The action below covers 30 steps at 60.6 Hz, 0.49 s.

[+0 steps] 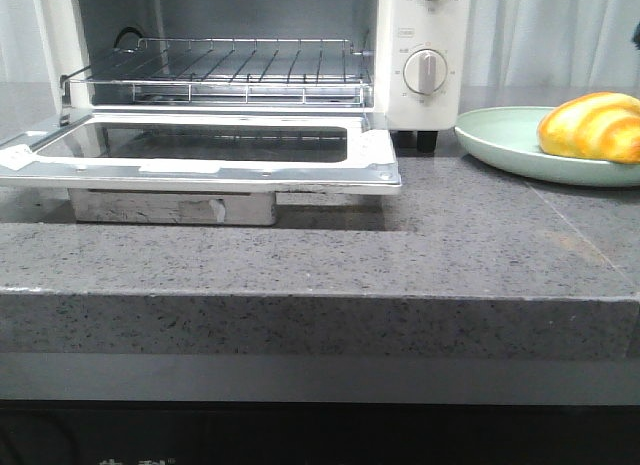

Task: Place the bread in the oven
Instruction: 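Lower the right gripper over the striped bread roll on the plate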

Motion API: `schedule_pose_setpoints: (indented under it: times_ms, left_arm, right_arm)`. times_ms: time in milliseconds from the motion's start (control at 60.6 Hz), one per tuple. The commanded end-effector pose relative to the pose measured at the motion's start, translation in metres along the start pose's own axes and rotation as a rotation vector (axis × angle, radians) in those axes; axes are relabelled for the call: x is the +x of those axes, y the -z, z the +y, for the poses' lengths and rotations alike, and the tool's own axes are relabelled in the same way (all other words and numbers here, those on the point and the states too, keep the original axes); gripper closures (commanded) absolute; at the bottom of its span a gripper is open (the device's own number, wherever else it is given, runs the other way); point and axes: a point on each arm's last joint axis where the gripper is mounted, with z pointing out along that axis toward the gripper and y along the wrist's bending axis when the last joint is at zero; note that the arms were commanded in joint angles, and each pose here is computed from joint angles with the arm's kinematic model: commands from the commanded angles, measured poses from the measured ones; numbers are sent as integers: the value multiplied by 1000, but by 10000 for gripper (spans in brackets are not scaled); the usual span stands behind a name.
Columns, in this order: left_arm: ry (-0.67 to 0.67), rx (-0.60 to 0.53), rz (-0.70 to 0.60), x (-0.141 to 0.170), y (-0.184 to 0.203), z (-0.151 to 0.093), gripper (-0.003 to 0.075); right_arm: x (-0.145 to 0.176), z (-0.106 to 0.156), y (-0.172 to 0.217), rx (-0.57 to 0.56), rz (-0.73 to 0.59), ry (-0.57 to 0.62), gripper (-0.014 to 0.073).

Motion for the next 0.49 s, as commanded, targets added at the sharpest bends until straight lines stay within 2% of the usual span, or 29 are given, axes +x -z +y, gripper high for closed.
schedule_pose_setpoints:
  times_ms: [0,363,478]
  left_arm:
    - [18,-3,-86,-14,2,0,741]
    - [18,-3,-86,-14,2,0,741]
    - [18,-3,-86,-14,2,0,741]
  right_arm:
    - [-16,13,-1,-78,-31,-15,4]
    - [-24,10,-17,-61,-29,-15,4]
    - [-22,5,-29,-46,11,-31,4]
